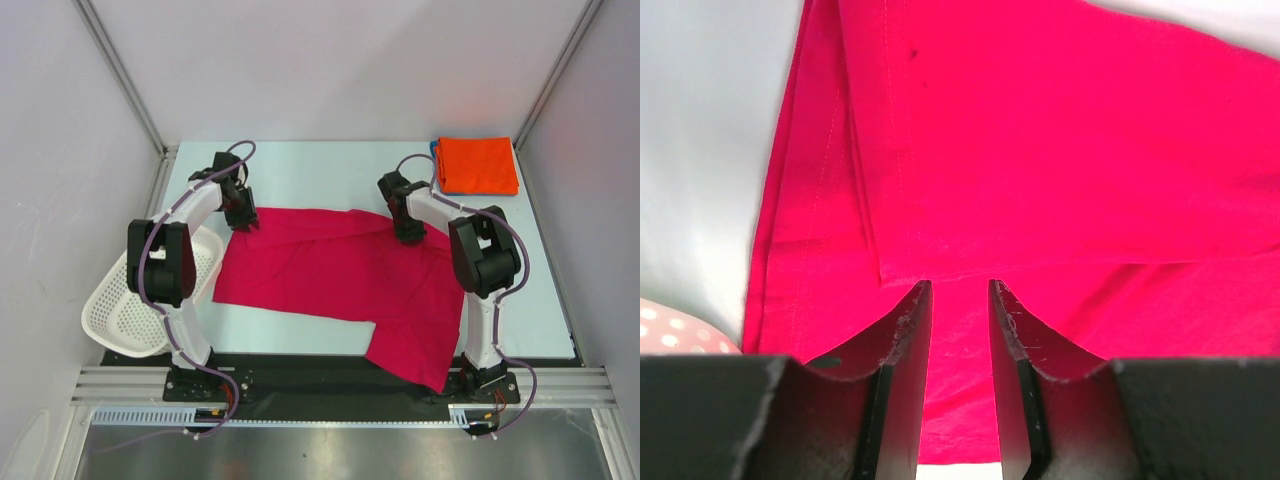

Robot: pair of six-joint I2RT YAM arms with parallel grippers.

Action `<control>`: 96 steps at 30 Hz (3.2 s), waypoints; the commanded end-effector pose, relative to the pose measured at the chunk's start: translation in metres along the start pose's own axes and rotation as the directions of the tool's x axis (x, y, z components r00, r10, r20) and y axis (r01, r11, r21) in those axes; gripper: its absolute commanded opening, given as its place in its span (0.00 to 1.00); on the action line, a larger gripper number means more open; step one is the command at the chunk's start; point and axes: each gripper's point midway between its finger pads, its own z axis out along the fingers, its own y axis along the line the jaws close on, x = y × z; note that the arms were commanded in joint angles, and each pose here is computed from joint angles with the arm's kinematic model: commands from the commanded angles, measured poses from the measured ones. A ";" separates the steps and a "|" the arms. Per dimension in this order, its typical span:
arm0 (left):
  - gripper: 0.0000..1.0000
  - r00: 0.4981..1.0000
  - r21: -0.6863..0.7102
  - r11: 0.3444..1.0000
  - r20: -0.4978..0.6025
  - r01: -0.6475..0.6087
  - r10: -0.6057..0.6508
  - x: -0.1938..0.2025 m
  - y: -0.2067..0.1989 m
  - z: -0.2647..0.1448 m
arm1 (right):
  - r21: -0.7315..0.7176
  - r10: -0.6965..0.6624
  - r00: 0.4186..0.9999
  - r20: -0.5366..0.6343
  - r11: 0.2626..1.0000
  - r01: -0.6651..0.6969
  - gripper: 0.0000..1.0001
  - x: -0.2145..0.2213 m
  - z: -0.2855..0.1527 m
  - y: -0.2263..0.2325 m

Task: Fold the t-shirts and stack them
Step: Fold the tshirt

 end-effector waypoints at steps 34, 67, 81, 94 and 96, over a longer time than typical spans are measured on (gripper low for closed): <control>0.30 0.966 -0.103 0.961 0.058 0.255 -0.250 0.013 0.041 -0.009 | -0.057 0.043 0.999 0.015 0.997 -0.043 0.00 -0.001 -0.021 -0.008; 0.22 0.972 -0.115 0.965 0.039 0.236 -0.233 0.006 0.027 0.028 | -0.078 0.011 1.000 0.008 0.997 -0.011 0.00 0.000 -0.022 0.000; 0.01 0.983 -0.196 0.967 0.106 0.166 -0.148 -0.026 0.034 -0.002 | -0.139 0.014 0.999 -0.043 0.990 -0.020 0.00 0.012 -0.071 0.000; 0.00 0.990 -0.277 0.951 0.084 0.136 -0.117 -0.027 0.054 -0.007 | -0.267 -0.078 0.985 -0.152 0.963 0.035 0.00 0.062 -0.112 0.032; 0.00 0.991 -0.285 0.950 0.080 0.128 -0.110 -0.026 0.056 -0.008 | -0.289 -0.080 0.983 -0.164 0.957 0.030 0.00 0.067 -0.115 0.039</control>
